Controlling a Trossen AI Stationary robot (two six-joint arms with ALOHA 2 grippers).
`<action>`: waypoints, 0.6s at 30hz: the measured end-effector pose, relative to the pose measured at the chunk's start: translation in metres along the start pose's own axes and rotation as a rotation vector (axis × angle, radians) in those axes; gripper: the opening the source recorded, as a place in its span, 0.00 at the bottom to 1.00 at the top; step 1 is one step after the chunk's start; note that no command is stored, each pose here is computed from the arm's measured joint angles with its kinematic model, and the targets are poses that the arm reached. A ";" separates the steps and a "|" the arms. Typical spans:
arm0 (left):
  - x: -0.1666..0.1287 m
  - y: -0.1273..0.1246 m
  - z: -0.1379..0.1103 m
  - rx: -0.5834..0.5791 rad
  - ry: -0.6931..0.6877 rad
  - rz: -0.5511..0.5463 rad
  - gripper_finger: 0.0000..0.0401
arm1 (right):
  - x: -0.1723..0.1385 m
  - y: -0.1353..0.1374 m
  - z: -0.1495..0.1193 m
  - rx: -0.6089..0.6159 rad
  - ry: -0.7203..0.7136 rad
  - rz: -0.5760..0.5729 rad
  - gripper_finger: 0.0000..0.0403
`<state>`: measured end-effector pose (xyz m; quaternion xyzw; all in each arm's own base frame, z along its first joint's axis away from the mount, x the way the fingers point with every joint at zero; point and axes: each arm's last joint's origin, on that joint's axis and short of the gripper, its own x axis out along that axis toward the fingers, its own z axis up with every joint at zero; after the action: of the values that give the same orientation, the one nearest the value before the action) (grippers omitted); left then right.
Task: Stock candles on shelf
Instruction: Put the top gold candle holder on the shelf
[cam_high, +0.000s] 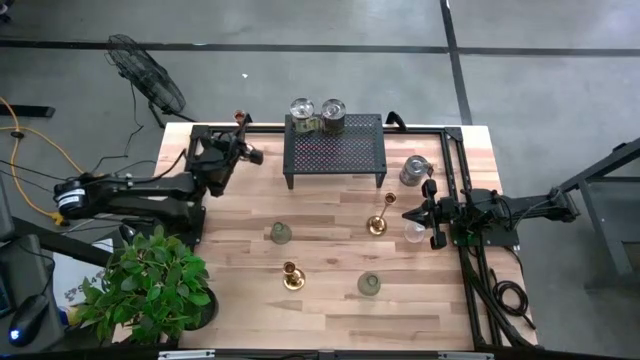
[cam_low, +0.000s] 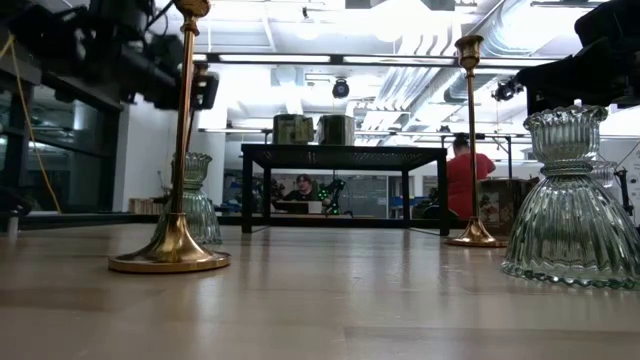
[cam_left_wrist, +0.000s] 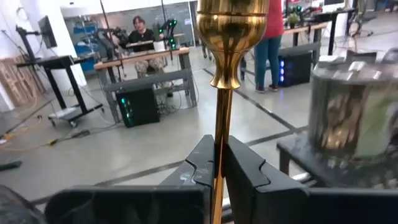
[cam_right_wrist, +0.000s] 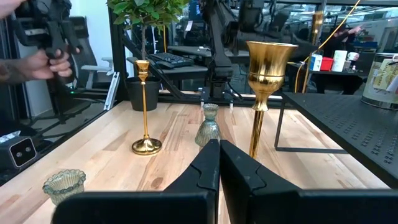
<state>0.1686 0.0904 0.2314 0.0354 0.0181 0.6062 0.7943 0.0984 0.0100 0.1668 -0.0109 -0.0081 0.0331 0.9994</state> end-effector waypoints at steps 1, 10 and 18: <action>-0.001 -0.001 0.006 0.001 -0.002 -0.008 0.03 | 0.000 0.000 0.000 0.000 0.000 0.000 0.01; -0.008 -0.006 0.057 0.037 0.021 -0.028 0.03 | 0.000 0.000 0.000 0.000 0.000 0.000 0.01; -0.021 -0.017 0.084 -0.022 -0.020 -0.151 0.03 | 0.000 0.000 0.000 0.000 0.000 0.000 0.01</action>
<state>0.1855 0.0628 0.3136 0.0315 0.0062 0.5441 0.8384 0.0984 0.0100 0.1667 -0.0109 -0.0080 0.0332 0.9994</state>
